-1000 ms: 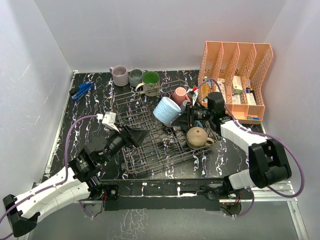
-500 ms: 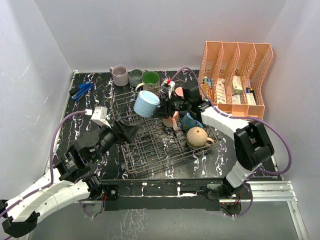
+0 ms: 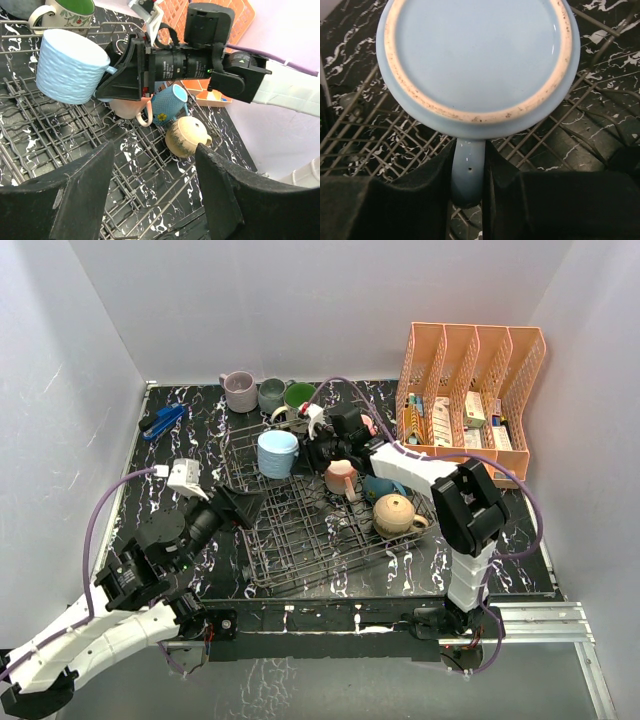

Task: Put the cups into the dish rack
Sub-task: Turn the cup upside down in the dish rack.

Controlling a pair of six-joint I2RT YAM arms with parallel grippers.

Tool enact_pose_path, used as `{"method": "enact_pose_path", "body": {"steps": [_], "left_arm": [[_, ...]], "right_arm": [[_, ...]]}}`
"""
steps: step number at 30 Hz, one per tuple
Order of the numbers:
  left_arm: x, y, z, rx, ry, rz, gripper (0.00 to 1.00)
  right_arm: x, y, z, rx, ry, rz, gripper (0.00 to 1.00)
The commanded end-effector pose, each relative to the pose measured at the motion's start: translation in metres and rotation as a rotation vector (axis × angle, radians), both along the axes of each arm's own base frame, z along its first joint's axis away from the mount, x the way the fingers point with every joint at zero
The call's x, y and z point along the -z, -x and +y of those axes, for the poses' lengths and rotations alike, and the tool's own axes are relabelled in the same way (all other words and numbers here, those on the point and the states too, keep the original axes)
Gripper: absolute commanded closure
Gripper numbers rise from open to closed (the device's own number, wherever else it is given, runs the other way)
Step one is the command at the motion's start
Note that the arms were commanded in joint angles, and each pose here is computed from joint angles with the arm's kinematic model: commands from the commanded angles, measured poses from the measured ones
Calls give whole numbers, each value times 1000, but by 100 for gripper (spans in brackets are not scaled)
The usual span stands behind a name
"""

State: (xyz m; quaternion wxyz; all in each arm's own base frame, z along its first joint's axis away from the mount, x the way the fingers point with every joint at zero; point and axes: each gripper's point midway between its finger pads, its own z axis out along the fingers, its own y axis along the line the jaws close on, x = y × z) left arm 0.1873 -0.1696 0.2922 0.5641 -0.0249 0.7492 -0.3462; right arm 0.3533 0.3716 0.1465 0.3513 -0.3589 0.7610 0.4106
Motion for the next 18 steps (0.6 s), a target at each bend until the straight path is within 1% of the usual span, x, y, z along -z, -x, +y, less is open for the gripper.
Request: {"method": "enact_pose_path", "body": {"steps": [1, 7, 11, 18], "left_arm": [[-14, 1, 10, -26, 15, -35, 36], [-13, 3, 13, -31, 28, -36, 36], [-12, 5, 16, -34, 39, -37, 36], [-9, 8, 20, -39, 62, -35, 36]], "right_arm": [[-69, -35, 23, 12, -89, -262, 92], [-63, -43, 37, 24, -44, -316, 92], [-52, -56, 44, 55, 8, -351, 92], [-31, -67, 42, 85, 74, -379, 92]]}}
